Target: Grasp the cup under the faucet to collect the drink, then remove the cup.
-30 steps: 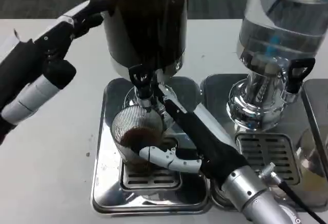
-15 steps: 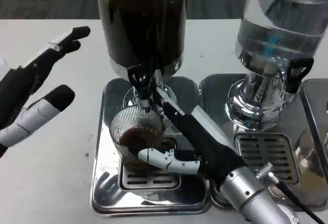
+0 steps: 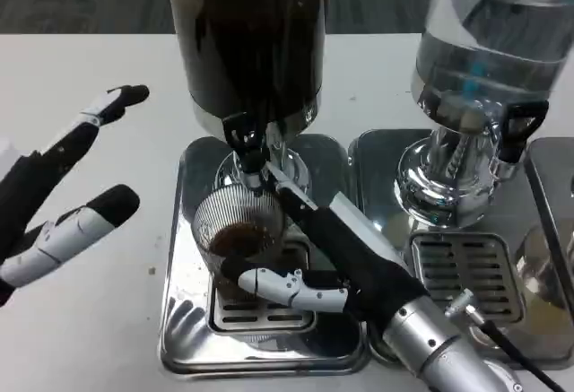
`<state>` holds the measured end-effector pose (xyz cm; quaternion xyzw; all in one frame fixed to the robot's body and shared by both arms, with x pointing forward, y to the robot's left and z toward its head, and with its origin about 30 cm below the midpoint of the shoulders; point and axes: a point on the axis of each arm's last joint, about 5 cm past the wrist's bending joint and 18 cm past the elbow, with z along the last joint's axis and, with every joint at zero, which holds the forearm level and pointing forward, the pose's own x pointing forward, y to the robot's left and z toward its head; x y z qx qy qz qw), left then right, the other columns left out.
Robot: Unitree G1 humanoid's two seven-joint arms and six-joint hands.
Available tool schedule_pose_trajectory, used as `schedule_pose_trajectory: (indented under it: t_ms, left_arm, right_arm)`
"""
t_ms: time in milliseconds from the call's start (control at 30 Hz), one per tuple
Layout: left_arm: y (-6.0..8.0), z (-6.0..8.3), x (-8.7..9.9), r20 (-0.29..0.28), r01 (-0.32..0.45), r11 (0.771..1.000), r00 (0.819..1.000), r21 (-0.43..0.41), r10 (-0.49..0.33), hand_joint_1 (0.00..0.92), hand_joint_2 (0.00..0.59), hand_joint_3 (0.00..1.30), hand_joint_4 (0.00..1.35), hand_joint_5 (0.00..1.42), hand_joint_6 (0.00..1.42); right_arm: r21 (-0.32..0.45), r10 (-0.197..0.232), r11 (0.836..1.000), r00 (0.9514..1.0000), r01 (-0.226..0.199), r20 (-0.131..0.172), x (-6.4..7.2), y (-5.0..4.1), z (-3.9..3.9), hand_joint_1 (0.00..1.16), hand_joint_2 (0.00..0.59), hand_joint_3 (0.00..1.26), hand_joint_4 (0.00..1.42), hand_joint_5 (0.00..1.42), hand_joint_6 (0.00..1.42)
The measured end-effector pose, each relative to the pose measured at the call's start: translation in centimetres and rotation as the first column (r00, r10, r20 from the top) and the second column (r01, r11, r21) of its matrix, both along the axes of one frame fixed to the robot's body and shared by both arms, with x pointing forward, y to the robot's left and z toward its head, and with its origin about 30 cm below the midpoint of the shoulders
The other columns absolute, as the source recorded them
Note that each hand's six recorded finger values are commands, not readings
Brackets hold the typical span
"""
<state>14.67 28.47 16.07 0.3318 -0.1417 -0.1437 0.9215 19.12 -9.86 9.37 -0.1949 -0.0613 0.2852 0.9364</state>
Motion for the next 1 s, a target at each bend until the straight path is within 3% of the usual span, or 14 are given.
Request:
schedule_pose_trajectory:
  t_ms: [367, 667, 1000]
  left_arm:
    - [0.1, -0.7, -0.8, -0.020, -0.047, 0.999, 0.999, 0.000, 0.047, 0.000, 0.074, 0.08, 0.00, 0.02, 0.00]
    - [0.6, -1.2, -2.6, -0.001, -0.105, 0.983, 0.994, 0.147, 0.107, 0.000, 0.032, 0.00, 0.00, 0.00, 0.00]
    - [1.0, -1.7, -4.3, -0.015, -0.132, 0.972, 0.990, 0.197, 0.137, 0.000, 0.011, 0.00, 0.00, 0.00, 0.00]
  right_arm:
    - [-0.002, 0.012, 1.000, 0.9999, -0.012, -0.004, 0.1, -0.01, 0.01, 0.54, 0.185, 0.00, 0.00, 0.00, 0.00]
    - [0.001, 0.011, 1.000, 0.9999, -0.011, -0.002, 0.0, 0.02, 0.05, 0.54, 0.185, 0.00, 0.00, 0.00, 0.00]
    - [0.000, 0.013, 1.000, 0.9999, -0.013, -0.002, 0.0, -0.01, 0.12, 0.54, 0.185, 0.00, 0.00, 0.00, 0.00]
